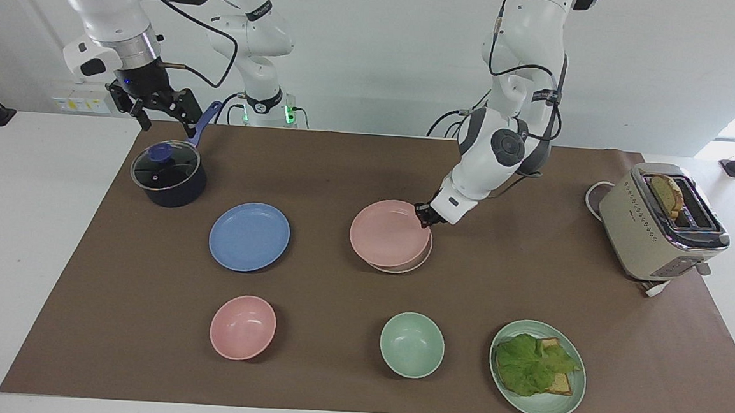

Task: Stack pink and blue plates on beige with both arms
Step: 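Move the pink plate onto the beige plate with the left gripper and release, then retract the left gripper while the right gripper reaches the blue plate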

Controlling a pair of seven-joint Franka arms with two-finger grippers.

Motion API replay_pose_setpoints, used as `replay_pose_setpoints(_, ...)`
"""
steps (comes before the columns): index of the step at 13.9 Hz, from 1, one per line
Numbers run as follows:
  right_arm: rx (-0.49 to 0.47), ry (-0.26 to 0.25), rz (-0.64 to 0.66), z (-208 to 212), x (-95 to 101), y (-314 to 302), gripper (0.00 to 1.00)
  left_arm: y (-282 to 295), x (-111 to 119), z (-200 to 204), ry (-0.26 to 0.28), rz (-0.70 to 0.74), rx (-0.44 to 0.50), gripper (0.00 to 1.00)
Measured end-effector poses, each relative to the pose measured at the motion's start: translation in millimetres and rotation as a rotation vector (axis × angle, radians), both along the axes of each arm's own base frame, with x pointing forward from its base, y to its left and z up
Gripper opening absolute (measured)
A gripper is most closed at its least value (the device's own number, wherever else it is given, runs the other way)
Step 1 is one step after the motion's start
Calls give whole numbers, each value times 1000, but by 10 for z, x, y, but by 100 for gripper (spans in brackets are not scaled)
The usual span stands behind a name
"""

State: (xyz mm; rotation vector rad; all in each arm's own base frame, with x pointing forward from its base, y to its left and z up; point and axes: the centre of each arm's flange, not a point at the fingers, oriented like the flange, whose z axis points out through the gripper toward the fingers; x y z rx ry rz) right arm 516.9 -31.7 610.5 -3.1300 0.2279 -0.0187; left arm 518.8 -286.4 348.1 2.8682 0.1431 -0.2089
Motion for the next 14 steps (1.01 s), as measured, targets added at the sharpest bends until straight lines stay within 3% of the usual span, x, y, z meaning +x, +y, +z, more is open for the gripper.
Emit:
replay_pose_setpoints(6,0,3,0,-13,-1,0,100,30,17,3,-1,5,1,80)
replay_pose_setpoints(7,0,8,0,-37,-3,-1,100,48,29,18,-2,8,0,96)
replay_pose_setpoints(10,0,3,0,-280,52,-2,100,244,186,255,-27,-3,26,100)
replay_pose_setpoints(14,-6,18,12,-996,275,20,100,1111,590,996,-75,-89,75,100)
